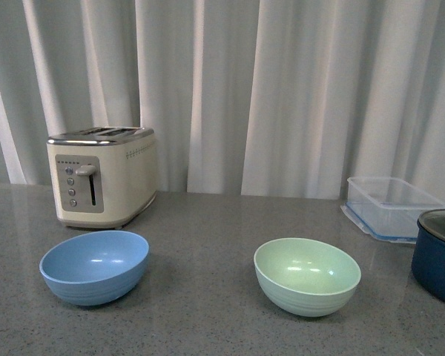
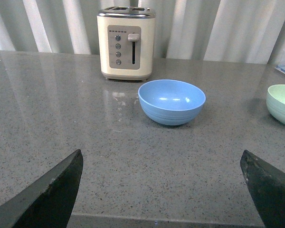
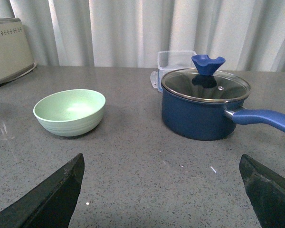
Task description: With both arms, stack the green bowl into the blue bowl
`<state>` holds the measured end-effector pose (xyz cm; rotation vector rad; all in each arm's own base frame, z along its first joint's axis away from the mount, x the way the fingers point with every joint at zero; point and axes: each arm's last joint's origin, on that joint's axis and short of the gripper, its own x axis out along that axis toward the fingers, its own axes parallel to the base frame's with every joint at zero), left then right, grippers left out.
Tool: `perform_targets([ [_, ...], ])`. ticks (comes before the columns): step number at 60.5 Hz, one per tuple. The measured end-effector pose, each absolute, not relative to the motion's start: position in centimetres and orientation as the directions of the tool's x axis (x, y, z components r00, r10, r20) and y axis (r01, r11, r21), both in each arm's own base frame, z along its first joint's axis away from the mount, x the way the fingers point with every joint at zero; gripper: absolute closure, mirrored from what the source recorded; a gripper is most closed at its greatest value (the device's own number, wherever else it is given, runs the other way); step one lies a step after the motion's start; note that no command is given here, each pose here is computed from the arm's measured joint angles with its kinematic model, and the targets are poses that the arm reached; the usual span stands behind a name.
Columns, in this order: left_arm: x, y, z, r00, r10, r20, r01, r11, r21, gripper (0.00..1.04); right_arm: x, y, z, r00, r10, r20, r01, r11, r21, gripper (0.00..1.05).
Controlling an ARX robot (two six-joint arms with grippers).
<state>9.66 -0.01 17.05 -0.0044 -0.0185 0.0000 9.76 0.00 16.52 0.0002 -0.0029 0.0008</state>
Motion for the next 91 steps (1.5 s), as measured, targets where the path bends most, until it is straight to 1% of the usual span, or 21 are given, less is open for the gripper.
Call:
perform_targets([
  [19, 9.7, 0.0, 17.1, 1.000, 0.001, 0.018, -0.001, 1.000, -0.004, 0.07, 9.8, 0.0, 16.5, 1.000, 0.001, 0.003, -0.001, 1.000, 0.000, 0.10],
  [21, 9.7, 0.0, 16.9, 0.998, 0.047, -0.045, -0.048, 0.998, -0.028, 0.07, 9.8, 0.0, 16.5, 1.000, 0.000, 0.003, 0.000, 1.000, 0.000, 0.10],
  [22, 9.7, 0.0, 16.9, 0.988, 0.096, -0.118, -0.100, 0.994, -0.031, 0.07, 9.8, 0.0, 16.5, 1.000, 0.001, 0.003, -0.001, 1.000, 0.000, 0.10],
  [23, 9.8, 0.0, 16.9, 0.970, 0.138, -0.200, -0.146, 0.989, -0.028, 0.07, 9.8, 0.0, 16.5, 1.000, 0.000, 0.003, 0.000, 1.000, 0.000, 0.10],
  [26, 10.2, 0.3, 16.9, 0.894, 0.244, -0.375, -0.254, 0.967, 0.023, 0.07, 9.8, 0.0, 16.5, 1.000, 0.000, 0.003, 0.000, 1.000, 0.000, 0.10],
  [29, 10.9, 0.5, 16.6, 0.851, 0.279, -0.444, -0.290, 0.956, 0.044, 0.07, 9.8, 0.0, 16.5, 1.000, 0.002, 0.003, -0.002, 1.000, 0.000, 0.10],
  [31, 11.3, 0.6, 16.6, 0.839, 0.288, -0.462, -0.302, 0.952, 0.046, 0.07, 9.8, 0.0, 16.5, 1.000, 0.001, 0.003, -0.001, 1.000, 0.000, 0.10],
  [44, 14.7, 1.6, 19.4, 0.869, 0.246, -0.430, -0.287, 0.958, -0.031, 0.07, 9.8, 0.0, 16.5, 1.000, 0.001, 0.003, -0.001, 1.000, 0.000, 0.10],
  [51, 17.6, 2.4, 20.7, 0.875, 0.232, -0.425, -0.279, 0.959, -0.050, 0.07, 9.8, 0.0, 16.5, 1.000, 0.001, 0.003, -0.001, 1.000, 0.000, 0.10],
  [60, 21.8, 3.0, 22.2, 0.877, 0.236, -0.419, -0.274, 0.961, -0.033, 0.07, 9.8, 0.0, 16.5, 1.000, 0.001, 0.003, -0.001, 1.000, 0.000, 0.10],
  [64, 23.8, 3.0, 22.5, 0.866, 0.231, -0.443, -0.264, 0.965, -0.013, 0.07, 9.8, 0.0, 16.5, 1.000, 0.001, 0.003, -0.001, 1.000, 0.000, 0.10],
  [73, 28.0, 2.5, 22.3, 0.813, 0.227, -0.537, -0.248, 0.968, 0.033, 0.07, 9.8, 0.0, 16.5, 1.000, 0.001, 0.003, -0.001, 1.000, 0.000, 0.10],
  [81, 30.8, 1.9, 22.5, 0.796, 0.212, -0.567, -0.231, 0.972, 0.039, 0.07, 9.8, 0.0, 16.5, 1.000, 0.001, 0.003, -0.001, 1.000, 0.000, 0.10],
  [91, 33.4, 1.1, 23.0, 0.789, 0.191, -0.583, -0.216, 0.976, 0.028, 0.07, 9.8, 0.0, 16.5, 1.000, 0.001, 0.003, -0.001, 1.000, 0.000, 0.10],
])
